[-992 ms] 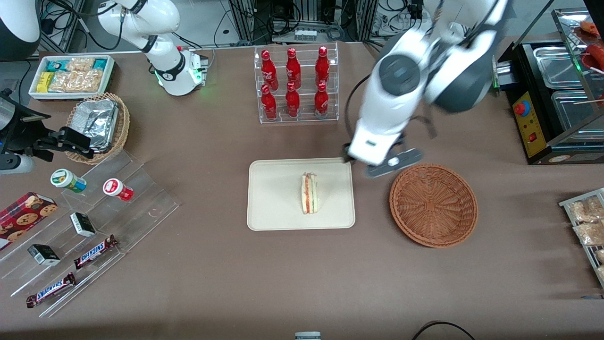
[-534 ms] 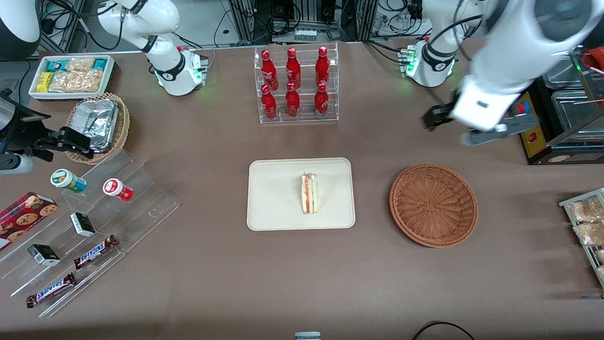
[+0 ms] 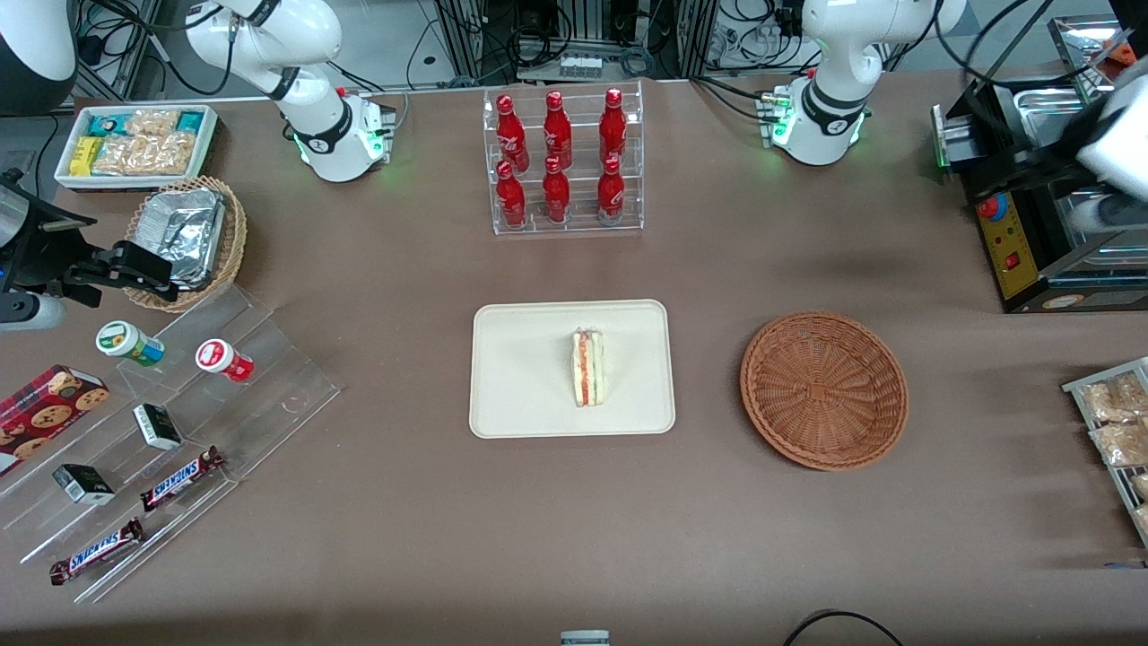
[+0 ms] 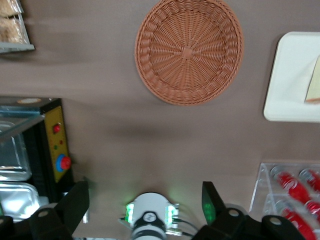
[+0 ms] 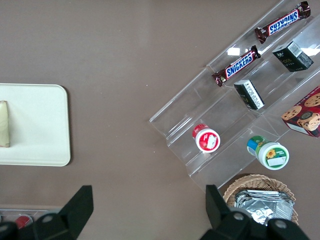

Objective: Place sandwich from basket to tray

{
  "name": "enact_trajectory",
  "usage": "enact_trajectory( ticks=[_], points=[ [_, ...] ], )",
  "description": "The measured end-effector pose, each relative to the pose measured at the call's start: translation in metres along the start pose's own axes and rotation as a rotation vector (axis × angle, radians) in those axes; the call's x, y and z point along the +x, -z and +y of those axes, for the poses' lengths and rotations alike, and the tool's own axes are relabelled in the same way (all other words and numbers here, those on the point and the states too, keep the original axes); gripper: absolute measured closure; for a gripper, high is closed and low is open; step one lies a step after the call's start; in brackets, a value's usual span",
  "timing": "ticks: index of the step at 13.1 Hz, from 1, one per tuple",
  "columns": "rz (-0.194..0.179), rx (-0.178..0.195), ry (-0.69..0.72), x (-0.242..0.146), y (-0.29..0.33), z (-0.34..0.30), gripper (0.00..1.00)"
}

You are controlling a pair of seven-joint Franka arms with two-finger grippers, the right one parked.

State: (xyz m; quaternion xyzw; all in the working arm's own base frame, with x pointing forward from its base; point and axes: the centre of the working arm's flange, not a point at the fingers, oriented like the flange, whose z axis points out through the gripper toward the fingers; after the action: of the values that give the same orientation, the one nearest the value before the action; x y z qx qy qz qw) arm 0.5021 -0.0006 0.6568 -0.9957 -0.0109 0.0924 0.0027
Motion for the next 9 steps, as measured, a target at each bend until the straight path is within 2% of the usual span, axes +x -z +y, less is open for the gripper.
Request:
enact_trajectory(
  ticks=[3, 6, 9],
  points=[
    [-0.006, 0.005, -0.027, -0.012, -0.004, -0.008, 0.0],
    [-0.011, 0.028, -0.066, -0.011, -0.008, 0.013, 0.0],
    [-0.015, 0.035, -0.068, -0.009, -0.011, 0.023, 0.0]
  ],
)
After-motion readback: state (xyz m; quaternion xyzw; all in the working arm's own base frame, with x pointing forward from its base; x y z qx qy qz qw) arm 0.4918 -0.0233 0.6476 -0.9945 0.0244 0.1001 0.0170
